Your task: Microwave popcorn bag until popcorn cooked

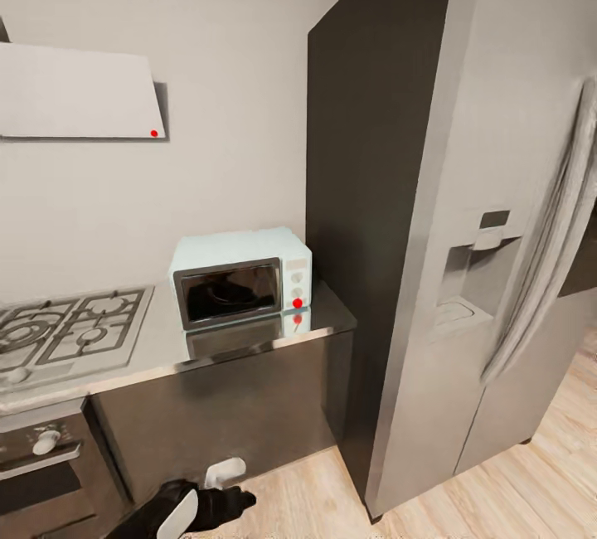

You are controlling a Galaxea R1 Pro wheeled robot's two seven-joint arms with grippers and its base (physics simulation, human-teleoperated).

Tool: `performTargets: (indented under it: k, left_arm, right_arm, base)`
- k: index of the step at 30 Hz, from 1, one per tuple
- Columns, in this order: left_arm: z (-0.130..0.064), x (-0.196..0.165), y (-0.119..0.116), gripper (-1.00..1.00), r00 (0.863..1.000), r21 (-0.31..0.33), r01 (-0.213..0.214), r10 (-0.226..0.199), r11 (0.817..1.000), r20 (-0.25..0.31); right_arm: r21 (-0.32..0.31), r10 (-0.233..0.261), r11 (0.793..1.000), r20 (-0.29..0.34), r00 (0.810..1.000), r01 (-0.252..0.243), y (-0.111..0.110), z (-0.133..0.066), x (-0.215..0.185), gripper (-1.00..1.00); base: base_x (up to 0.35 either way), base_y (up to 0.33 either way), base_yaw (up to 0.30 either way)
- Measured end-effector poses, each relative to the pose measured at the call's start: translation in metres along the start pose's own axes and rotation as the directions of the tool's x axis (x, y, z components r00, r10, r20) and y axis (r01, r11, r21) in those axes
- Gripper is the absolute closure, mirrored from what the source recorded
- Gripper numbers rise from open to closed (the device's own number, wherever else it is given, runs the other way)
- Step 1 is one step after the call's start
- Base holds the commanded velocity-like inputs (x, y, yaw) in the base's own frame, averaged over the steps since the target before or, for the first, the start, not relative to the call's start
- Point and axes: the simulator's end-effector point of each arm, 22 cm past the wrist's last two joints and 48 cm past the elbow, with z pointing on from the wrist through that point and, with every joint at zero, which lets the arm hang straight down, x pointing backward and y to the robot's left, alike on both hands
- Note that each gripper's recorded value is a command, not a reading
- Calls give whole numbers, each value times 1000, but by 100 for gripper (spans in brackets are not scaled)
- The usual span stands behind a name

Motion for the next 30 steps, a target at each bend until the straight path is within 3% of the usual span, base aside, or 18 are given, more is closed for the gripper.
performTargets:
  k: [2, 3, 5, 8, 11, 14, 18, 21, 27, 30]
  left_arm:
    - [5, 24, 30, -100, 1000, -58, 25, -26, 998, -15]
    - [7, 54, 61, -100, 998, -122, 46, -52, 991, -47]
    - [3, 94, 96, -100, 991, -197, 68, -89, 978, -101]
    - [-6, 99, 126, -100, 989, -245, 79, -107, 966, -103]
    - [-10, 106, 142, -100, 989, -267, 81, -111, 960, -100]
    - [-13, 157, 165, -100, 994, -299, 65, -88, 952, -63]
    - [-20, 210, 177, -100, 993, -319, 62, -91, 946, -79]
    - [-23, 240, 178, -100, 989, -326, 70, -109, 943, -104]
    - [-24, 244, 178, -100, 987, -329, 95, -132, 940, -94]
    - [-24, 233, 181, -100, 990, -332, 112, -133, 937, -40]
  right_arm:
    - [-3, -5, 1000, -3, 1000, 5, 2, 0, 1, -100]
    - [-6, -6, 1000, -5, 1000, 6, 4, 0, 1, -100]
    - [-4, -7, 1000, -4, 1000, 7, 3, 0, 1, -100]
    - [-9, -7, 1000, -5, 1000, 7, 6, 0, 2, -100]
    - [-15, -7, 1000, -6, 1000, 7, 11, 0, 2, -100]
    - [-23, -8, 1000, -10, 1000, 8, 15, 0, 3, -100]
    - [-26, -11, 1000, -28, 1000, 11, 18, -1, 7, -100]
    - [-29, -45, 999, -21, 999, 45, 19, -1, 6, -100]
    - [-26, -87, 996, -16, 996, 87, 15, 0, 5, -100]
    - [-23, -94, 995, -15, 995, 93, 12, 0, 5, -100]
  base:
    - [-89, 0, 0]
    - [-23, 0, 0]
    - [-9, 0, 0]
    - [-3, 0, 24]
    - [-1, 0, 174]
    - [0, 0, 278]
    - [0, 0, 297]
    - [0, 0, 300]
    - [0, 0, 300]
    - [0, 0, 300]
